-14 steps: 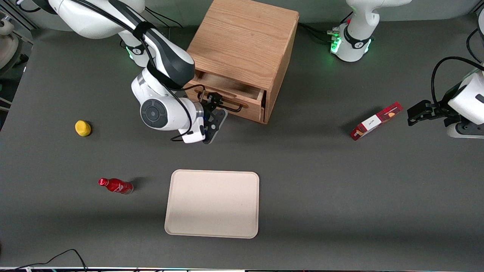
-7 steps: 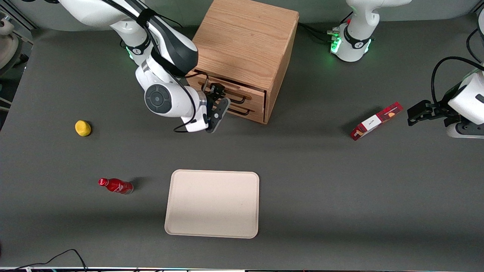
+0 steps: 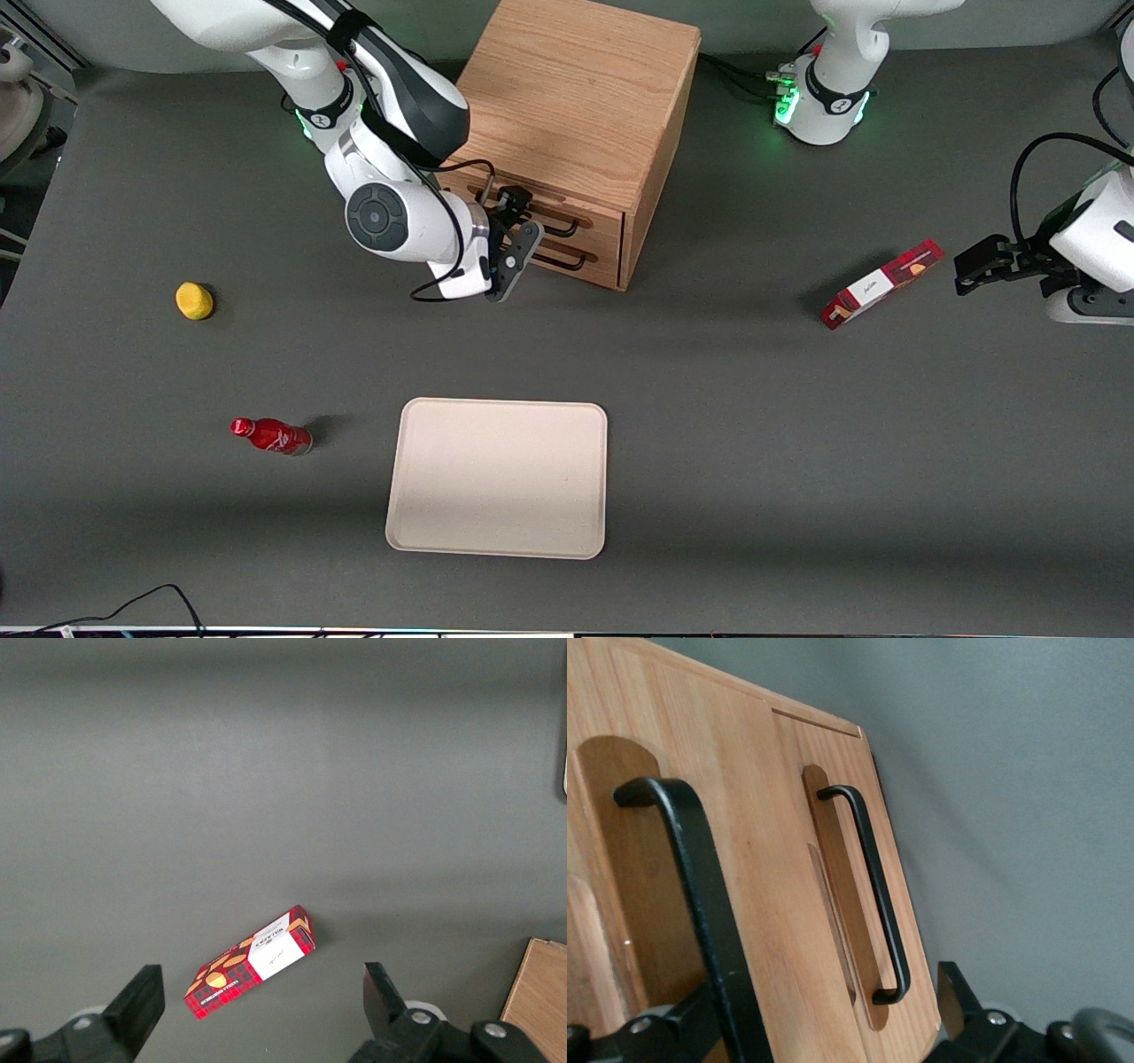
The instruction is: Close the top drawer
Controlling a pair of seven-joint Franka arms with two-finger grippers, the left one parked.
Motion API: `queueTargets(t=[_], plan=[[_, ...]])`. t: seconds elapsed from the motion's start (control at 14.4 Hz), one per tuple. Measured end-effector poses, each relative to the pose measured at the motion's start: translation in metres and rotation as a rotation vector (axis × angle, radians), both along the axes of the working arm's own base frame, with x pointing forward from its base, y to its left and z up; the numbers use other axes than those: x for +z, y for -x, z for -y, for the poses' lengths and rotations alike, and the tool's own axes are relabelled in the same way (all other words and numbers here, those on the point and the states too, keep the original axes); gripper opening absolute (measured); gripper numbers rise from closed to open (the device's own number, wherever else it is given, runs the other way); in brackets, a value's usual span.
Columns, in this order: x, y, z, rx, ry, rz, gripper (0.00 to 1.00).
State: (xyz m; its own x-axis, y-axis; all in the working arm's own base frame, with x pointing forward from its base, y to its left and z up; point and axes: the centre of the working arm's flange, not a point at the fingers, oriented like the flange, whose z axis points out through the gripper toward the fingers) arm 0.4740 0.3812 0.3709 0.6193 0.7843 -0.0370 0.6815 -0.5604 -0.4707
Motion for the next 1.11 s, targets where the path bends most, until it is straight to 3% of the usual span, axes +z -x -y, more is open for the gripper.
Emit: queueTargets(t=[0.42,0.77,0.84,1.11], plan=[[0.010,-0.003,0.000,-0.016,-0.007,0.012,1.00],[0.054,-0.019,0.002,-0.021,-0.029,0.049,1.00],[0.067,-0.024,0.006,-0.011,-0.019,0.059,1.00],[0.155,-0.043,0.040,-0.078,0.098,0.079,1.00]])
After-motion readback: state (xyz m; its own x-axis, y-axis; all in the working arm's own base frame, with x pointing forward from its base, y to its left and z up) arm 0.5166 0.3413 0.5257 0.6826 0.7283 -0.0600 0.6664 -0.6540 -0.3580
